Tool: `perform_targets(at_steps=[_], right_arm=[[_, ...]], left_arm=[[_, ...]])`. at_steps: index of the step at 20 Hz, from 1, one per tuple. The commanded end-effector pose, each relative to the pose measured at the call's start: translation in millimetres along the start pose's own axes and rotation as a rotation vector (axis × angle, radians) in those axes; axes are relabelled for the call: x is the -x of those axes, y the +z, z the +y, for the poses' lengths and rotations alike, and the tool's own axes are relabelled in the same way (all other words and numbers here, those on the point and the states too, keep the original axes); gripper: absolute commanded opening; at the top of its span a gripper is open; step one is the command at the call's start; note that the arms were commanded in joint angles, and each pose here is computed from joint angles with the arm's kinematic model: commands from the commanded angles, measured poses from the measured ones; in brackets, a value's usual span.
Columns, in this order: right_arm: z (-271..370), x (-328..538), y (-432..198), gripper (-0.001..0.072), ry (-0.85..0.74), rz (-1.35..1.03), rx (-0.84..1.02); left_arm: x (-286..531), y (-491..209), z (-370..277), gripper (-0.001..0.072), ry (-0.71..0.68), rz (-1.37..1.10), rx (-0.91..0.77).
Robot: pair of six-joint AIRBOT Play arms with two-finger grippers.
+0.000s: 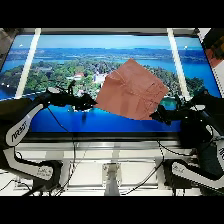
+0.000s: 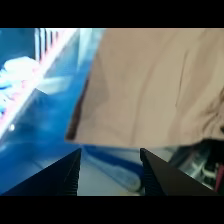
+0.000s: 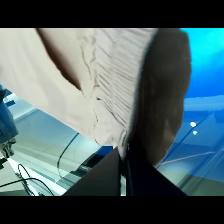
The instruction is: Fold the clothes and pants, and hang the long-sleeved shirts on hangers.
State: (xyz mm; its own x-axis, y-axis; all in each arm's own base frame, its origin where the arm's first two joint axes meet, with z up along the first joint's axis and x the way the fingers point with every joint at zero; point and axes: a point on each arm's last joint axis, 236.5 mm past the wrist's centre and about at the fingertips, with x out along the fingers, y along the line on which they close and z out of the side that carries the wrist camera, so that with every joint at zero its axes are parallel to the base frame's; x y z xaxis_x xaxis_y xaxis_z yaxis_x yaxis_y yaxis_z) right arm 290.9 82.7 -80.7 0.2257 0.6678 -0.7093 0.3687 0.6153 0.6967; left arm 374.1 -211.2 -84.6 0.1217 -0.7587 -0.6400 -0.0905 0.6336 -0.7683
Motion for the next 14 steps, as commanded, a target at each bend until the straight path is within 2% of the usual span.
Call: perform_targets(at_steps=[1, 11, 12, 13, 14], right_arm=[[3.1, 1.5, 0.6, 0.0010, 0.009, 0.002, 0.009], [3.2, 1.5, 0.9, 0.0010, 0.009, 0.000, 0.008], [3.2, 1.5, 0.9, 0.0010, 0.009, 0.000, 0.008], [3.3, 1.5, 0.9, 0.0010, 0.010, 0.000, 0.008], [3.4, 1.5, 1.0, 0.0010, 0.010, 0.000, 0.008]], left_arm=[[-3.7, 5.7, 3.4, 0.0430, 0.012, -0.033, 0.008], [-28.6, -5.3, -5.6, 0.0400, 0.039, -0.018, 0.003], [-26.5, -2.9, -3.7, 0.0335, 0.040, -0.024, 0.008], [-25.2, -0.4, -2.4, 0.0206, 0.041, -0.033, 0.012], [-25.1, 0.6, -2.0, 0.0115, 0.042, -0.037, 0.011]])
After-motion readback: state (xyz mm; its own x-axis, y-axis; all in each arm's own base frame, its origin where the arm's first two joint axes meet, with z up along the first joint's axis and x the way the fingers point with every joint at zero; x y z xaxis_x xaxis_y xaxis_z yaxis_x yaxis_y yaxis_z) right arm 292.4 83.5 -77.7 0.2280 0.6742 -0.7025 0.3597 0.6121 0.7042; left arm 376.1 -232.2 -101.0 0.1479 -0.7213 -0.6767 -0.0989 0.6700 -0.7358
